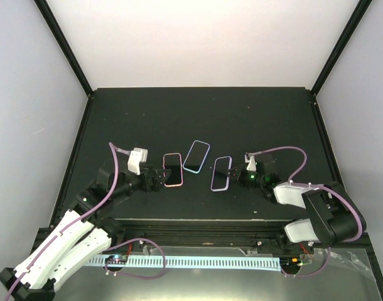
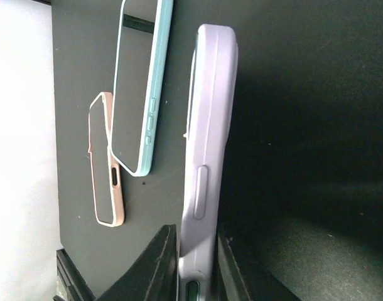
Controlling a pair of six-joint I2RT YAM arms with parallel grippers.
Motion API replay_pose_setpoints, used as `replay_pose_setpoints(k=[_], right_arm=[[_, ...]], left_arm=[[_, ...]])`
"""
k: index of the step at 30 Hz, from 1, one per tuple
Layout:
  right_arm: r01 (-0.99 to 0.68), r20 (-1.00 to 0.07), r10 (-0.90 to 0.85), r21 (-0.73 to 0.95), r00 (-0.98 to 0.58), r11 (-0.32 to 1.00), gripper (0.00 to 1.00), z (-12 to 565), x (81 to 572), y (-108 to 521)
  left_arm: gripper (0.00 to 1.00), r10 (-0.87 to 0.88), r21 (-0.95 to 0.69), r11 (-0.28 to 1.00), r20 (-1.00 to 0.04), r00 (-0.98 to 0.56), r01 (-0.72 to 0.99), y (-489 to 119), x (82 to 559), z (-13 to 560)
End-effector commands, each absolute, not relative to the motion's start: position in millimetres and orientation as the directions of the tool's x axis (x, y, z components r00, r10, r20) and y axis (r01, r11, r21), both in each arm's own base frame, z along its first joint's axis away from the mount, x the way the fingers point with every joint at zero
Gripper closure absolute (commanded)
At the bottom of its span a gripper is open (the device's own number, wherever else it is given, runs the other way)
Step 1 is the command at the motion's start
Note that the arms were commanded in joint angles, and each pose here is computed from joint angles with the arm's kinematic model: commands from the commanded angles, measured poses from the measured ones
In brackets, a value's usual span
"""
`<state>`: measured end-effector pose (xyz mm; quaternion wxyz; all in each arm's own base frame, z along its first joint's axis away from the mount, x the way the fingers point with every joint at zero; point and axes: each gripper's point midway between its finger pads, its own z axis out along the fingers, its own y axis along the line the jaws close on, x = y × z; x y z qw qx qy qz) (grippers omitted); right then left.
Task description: Put the phone into the phone case
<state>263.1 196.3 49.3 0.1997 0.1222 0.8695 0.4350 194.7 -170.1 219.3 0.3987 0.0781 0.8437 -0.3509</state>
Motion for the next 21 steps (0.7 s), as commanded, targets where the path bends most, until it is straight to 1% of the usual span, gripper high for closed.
replay_pose_setpoints(k=[1,4,6,12,17,19,20,21], right_arm=[[-0.050,-0.316,0.378,0.820,-0.870,0.570,0.79,69.2,275.1,200.3],[-0.040,-0.317,0.379,0.810,-0.870,0.584,0.72,69.2,274.9,198.0],[-0.029,-0.316,0.376,0.797,-0.871,0.604,0.66,69.0,274.5,195.5],[-0.026,-0.331,0.346,0.755,-0.878,0.656,0.40,76.3,266.1,187.7],[-0.085,-0.425,0.334,0.714,-0.841,0.696,0.23,113.2,259.7,175.3],[-0.103,-0.473,0.342,0.693,-0.812,0.713,0.06,132.2,258.0,167.8],[-0.109,-0.495,0.347,0.682,-0.797,0.723,0.01,142.0,257.0,163.5],[-0.116,-0.517,0.349,0.671,-0.782,0.732,0.00,152.0,255.7,159.6]], left_arm=[[0.01,-0.153,-0.514,0.743,-0.753,-0.639,0.428,-167.3,195.2,233.6],[0.01,-0.152,-0.515,0.742,-0.752,-0.641,0.429,-168.3,195.9,233.6],[0.01,-0.154,-0.520,0.735,-0.753,-0.640,0.435,-170.5,196.5,236.3],[0.01,-0.170,-0.531,0.725,-0.755,-0.633,0.439,-173.3,199.8,245.5],[0.01,-0.179,-0.534,0.721,-0.759,-0.626,0.441,-173.5,200.7,251.4],[0.01,-0.202,-0.550,0.711,-0.756,-0.623,0.438,-173.7,200.9,258.0],[0.01,-0.212,-0.558,0.705,-0.755,-0.621,0.438,-174.2,201.1,261.7],[0.01,-0.225,-0.566,0.698,-0.755,-0.616,0.438,-174.3,201.3,266.9]])
